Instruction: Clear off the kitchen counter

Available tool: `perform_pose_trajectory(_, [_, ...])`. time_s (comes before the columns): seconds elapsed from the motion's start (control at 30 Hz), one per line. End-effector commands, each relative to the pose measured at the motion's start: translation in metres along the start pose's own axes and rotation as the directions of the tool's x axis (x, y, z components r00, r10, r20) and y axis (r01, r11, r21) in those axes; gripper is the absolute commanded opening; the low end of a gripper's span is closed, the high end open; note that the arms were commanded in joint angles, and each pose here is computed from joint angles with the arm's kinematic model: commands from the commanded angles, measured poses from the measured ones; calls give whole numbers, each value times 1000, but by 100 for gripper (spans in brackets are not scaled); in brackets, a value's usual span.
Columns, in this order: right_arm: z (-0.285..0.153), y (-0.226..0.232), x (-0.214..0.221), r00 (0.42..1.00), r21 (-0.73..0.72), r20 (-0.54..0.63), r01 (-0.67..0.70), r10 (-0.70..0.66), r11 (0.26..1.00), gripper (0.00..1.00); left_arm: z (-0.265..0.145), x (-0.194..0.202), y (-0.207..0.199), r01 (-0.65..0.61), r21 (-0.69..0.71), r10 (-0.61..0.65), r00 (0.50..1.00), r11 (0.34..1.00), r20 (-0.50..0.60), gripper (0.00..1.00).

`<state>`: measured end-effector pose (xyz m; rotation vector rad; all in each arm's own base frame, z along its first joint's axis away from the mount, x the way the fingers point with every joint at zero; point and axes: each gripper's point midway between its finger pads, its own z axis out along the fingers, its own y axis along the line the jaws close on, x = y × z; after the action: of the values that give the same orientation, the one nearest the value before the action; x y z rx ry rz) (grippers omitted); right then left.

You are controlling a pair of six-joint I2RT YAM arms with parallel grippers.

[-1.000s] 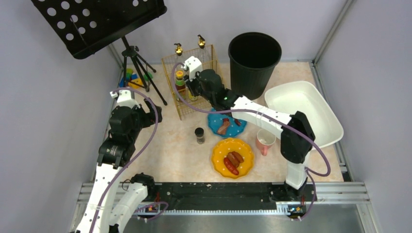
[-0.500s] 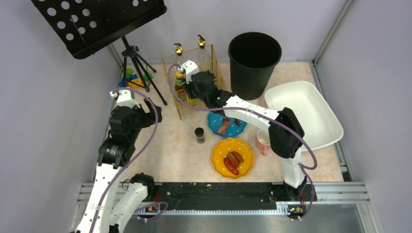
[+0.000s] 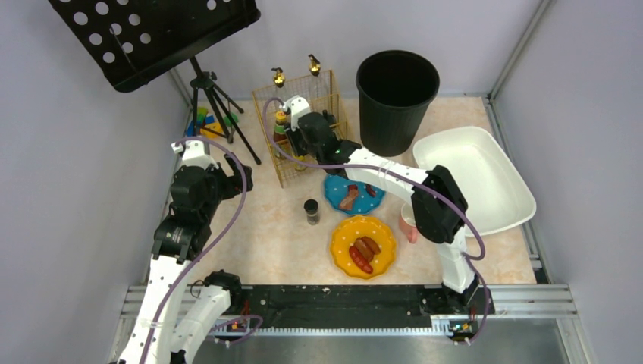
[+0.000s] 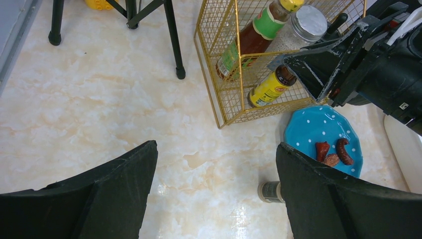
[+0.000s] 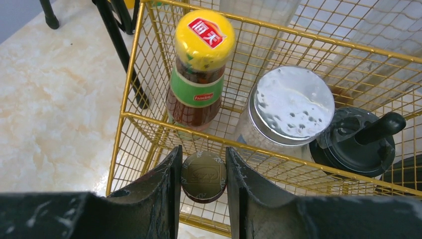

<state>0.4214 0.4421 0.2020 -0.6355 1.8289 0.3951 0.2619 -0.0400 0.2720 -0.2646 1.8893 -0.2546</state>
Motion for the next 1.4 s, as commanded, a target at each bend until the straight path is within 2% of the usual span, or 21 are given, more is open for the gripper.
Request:
perform_pose_trajectory(0.0, [-2, -11, -36, 994, 27, 89, -61, 59, 998, 0, -1, -11, -5, 7, 22, -8, 999, 1000, 39, 93])
perform_pose_trajectory(0.1, [-1, -12, -33, 995, 32, 84, -65, 62, 997, 0, -1, -11, -5, 7, 22, -8, 999, 1000, 38, 93])
perform_pose_trajectory(0.17, [-1, -12, -33, 994, 34, 83, -71, 68, 997, 12, -1, -11, -5, 7, 21, -8, 999, 1000, 38, 93])
perform_pose_trajectory(0.23, [-3, -12, -32, 994, 34, 82, -75, 72, 997, 34, -1, -10, -5, 7, 21, -7, 999, 1000, 37, 93])
perform_pose_trajectory(0.27, [-4, -13, -34, 993, 35, 86, -80, 76, 996, 40, 0, -10, -5, 7, 21, -7, 999, 1000, 37, 93])
perform_pose_trajectory(0.43, [-15, -11, -43, 991, 11, 101, -90, 89, 996, 58, 0, -10, -4, 6, 21, -7, 999, 1000, 36, 93])
perform_pose_trajectory(0.53, [-26, -10, -51, 989, -3, 117, -96, 96, 995, 63, 0, -10, -4, 6, 20, -7, 999, 1000, 34, 93])
perform_pose_trajectory(0.7, [-55, -9, -68, 983, -16, 159, -91, 93, 996, 66, 0, -10, -4, 6, 17, -7, 999, 1000, 35, 93])
perform_pose_trajectory(0.93, [-106, 7, -64, 984, -82, 165, -56, 69, 995, 71, 1, -9, -4, 7, 19, -8, 1000, 1000, 30, 93])
perform_pose_trajectory(1.13, [-140, 23, -31, 992, -182, 107, -47, 67, 982, 75, 2, -9, -4, 8, 18, -9, 1000, 1000, 27, 93])
perform_pose_trajectory(1.2, [-148, 30, -14, 994, -222, 73, -62, 80, 973, 80, 2, -8, -4, 7, 17, -8, 1000, 1000, 26, 93])
perform_pose_trajectory(1.23, [-151, 33, -5, 995, -235, 54, -65, 79, 970, 87, 2, -8, -4, 7, 18, -7, 1000, 1000, 25, 93])
perform_pose_trajectory(1.37, [-154, 38, 37, 996, -244, -25, -84, 80, 966, 95, 3, -7, -5, 7, 20, -7, 1000, 1000, 21, 93])
